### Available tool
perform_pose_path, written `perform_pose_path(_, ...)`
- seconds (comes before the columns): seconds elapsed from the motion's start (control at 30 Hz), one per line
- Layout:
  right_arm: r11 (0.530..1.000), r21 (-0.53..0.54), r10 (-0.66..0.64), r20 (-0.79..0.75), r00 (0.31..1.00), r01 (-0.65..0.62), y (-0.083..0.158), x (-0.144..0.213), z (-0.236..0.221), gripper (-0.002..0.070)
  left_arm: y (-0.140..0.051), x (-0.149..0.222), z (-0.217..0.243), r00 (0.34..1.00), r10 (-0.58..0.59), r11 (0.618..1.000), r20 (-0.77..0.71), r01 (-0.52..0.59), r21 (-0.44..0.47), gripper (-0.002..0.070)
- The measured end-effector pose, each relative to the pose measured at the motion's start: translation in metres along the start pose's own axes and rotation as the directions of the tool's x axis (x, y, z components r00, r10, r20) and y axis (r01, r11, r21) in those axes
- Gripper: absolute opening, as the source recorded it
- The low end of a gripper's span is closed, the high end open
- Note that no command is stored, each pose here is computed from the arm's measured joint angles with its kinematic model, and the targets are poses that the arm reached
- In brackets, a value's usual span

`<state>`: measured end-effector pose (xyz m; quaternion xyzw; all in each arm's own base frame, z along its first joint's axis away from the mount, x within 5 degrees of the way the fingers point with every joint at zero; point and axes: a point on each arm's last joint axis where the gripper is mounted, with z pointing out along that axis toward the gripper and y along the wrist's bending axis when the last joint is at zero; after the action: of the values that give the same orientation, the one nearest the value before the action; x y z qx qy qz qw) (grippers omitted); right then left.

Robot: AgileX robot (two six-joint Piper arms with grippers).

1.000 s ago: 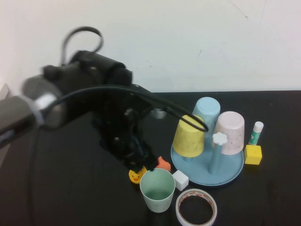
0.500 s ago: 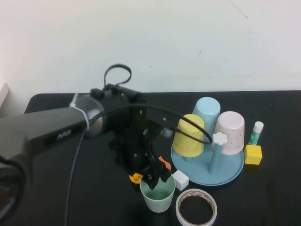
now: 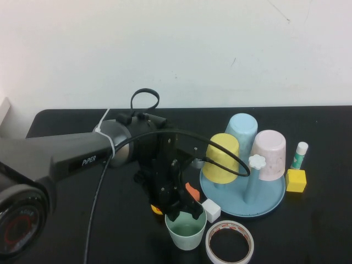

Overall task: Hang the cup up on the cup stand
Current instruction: Pick up the cup from the table, then adjust the cup with two arms

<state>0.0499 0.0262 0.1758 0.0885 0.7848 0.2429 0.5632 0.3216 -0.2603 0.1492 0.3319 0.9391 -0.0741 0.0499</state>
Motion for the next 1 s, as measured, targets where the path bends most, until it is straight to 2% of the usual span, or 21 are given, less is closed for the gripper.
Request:
perform_pose_path(0.2,1.000,0.000,0.000,0.000,1.000,0.000,0.000,0.000,0.000,-0.0001,-0.002,0.002,-0.020,1.000,0.028,1.000,0.011,-0.028,0.000,0.0006)
perform_pose_path(0.33,1.000,-0.001,0.002,0.000,1.000,-0.002,0.000,0.000,0.000,-0.0001,-0.007,0.010,-0.072,0.990,0.074,0.997,0.118,-0.073,-0.011,0.0005)
perform_pose_path(0.5,1.000,-0.001,0.002,0.000,1.000,-0.002,0.000,0.000,0.000,-0.0001,-0.014,0.045,-0.131,0.953,0.102,0.995,0.285,-0.096,-0.033,0.0006)
perform_pose_path(0.6,1.000,-0.001,0.002,0.000,1.000,-0.002,0.000,0.000,0.000,-0.0001,-0.019,0.081,-0.157,0.911,0.085,0.996,0.403,-0.082,-0.024,0.0006)
perform_pose_path(0.9,1.000,-0.001,0.001,0.000,1.000,-0.001,0.000,0.000,0.000,-0.0001,-0.019,0.153,-0.151,0.841,0.034,0.999,0.540,-0.037,-0.005,0.0005)
perform_pose_path(1.0,1.000,-0.001,0.001,0.000,1.000,-0.001,0.000,0.000,0.000,-0.0001,-0.017,0.174,-0.145,0.795,0.029,1.000,0.606,-0.022,-0.019,0.0005)
